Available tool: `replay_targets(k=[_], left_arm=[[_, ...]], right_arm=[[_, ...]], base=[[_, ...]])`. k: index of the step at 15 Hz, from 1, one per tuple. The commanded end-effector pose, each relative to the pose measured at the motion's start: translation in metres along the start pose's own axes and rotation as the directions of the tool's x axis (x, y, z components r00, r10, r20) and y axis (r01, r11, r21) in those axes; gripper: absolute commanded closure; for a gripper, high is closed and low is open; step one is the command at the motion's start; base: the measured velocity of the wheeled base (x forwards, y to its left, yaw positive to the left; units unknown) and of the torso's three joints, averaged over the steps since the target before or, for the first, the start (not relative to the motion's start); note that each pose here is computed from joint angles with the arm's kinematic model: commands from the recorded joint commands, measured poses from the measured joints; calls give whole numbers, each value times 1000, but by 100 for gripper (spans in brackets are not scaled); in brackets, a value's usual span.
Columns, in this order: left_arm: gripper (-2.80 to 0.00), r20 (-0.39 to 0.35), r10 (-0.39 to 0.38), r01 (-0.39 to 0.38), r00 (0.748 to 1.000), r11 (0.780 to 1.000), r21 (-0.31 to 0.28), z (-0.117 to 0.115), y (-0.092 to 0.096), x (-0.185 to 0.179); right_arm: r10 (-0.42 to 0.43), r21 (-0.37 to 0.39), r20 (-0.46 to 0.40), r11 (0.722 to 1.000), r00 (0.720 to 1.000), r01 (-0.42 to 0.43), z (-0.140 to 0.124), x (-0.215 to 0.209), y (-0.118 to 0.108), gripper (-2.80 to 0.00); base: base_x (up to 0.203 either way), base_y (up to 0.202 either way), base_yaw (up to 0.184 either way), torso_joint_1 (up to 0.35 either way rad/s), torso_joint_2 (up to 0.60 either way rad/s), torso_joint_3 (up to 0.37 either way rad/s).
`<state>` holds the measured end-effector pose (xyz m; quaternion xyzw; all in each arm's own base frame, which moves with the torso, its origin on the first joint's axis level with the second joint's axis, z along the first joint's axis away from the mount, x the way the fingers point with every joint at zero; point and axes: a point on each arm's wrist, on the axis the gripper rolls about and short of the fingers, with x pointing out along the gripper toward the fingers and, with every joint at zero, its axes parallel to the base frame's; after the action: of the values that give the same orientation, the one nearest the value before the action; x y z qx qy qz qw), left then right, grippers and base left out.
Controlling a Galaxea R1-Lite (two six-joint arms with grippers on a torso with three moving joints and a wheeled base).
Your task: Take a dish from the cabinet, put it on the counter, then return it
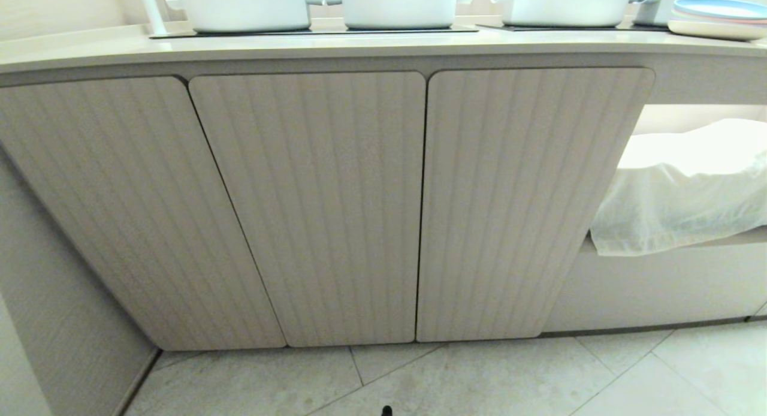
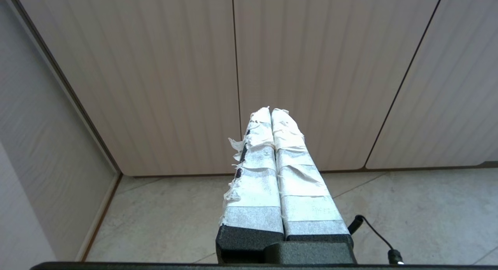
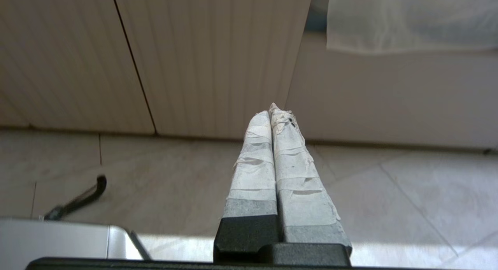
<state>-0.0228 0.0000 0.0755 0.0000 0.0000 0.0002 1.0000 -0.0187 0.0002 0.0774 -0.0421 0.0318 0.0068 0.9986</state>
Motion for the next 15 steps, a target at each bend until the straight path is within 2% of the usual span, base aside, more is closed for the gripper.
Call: replay_targets(k=[1,4,7,15], left_arm=[[0,0,0,0,1000,1000,-2,0,0,0],[0,0,0,0,1000,1000,-2,0,0,0],[0,0,1,-1,1000,1000,-2,0,0,0],[0,1,0,0,1000,1000,-1,0,0,0]], right_arm=[[-5,1,75,1000,997,5,-1,-4,0,0],[-6,-32,72,999,997,8,-1,-4,0,0],[-9,2,67,1000,998,9,-2,-4,0,0],[-10,2,67,1000,998,10,-2,-4,0,0]], base=[[0,0,0,0,0,0],[0,0,0,0,0,0],[0,0,0,0,0,0],[0,0,0,0,0,0]])
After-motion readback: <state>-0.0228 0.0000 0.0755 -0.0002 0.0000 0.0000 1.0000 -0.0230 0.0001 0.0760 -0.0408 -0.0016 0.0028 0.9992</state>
